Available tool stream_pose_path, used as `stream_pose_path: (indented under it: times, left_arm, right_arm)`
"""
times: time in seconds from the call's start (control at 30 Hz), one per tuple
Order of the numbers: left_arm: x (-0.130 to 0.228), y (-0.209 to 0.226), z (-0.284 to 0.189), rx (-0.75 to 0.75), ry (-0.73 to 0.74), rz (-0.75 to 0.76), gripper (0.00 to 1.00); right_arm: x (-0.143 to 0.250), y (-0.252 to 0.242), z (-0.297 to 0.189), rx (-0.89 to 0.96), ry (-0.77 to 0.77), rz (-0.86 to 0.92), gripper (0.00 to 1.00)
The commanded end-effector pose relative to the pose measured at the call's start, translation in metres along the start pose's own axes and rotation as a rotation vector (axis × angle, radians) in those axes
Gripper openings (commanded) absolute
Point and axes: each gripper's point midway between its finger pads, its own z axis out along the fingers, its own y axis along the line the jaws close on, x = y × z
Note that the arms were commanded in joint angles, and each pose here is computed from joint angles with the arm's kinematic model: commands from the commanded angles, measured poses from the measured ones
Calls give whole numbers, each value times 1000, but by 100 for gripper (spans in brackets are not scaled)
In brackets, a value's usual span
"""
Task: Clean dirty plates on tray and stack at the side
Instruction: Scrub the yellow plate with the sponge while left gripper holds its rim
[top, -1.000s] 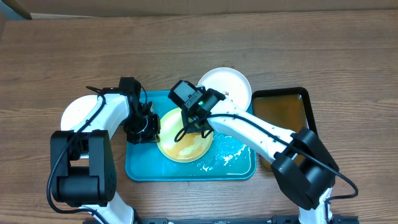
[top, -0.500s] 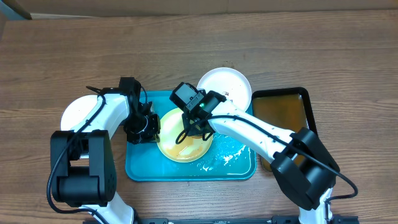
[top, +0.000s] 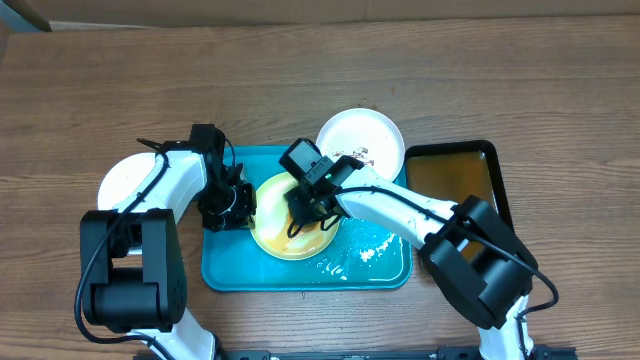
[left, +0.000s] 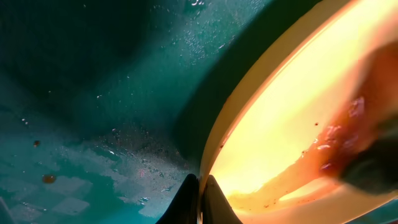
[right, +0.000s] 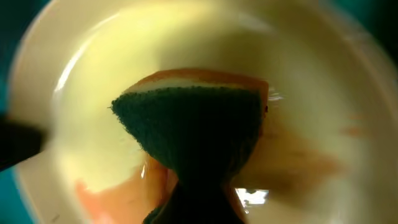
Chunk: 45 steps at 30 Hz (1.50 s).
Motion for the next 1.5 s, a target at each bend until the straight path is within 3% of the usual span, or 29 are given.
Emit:
stream_pose_path:
  times: [0.0,0.23,0.47,0.73,1.07,1.27,1.47]
  left_arm:
    - [1,-1,-6,-4,-22,1,4]
    - [1,-1,-6,-4,-23,2,4]
    - [1,-1,-6,-4,-23,2,4]
    - [0,-1,-6,-4,-23,2,4]
    - [1,-1,-6,-4,-23,2,4]
    - [1,-1,-6,-4,-23,2,4]
    - [0,1,-6,-11,-26,0,4]
  right_arm:
    - [24,27,7,-147,105,-90,4]
    - [6,3,-18,-27,17,-28,4]
    - [-7,12,-52,-43,-69,-48,4]
    - [15,32,-36,-61,-4,-95,4]
    - [25,23,7,-12,49,-100,4]
    - [2,-15,4,134,-34,-38,4]
    - [-18,-48,-34,202,-67,84,4]
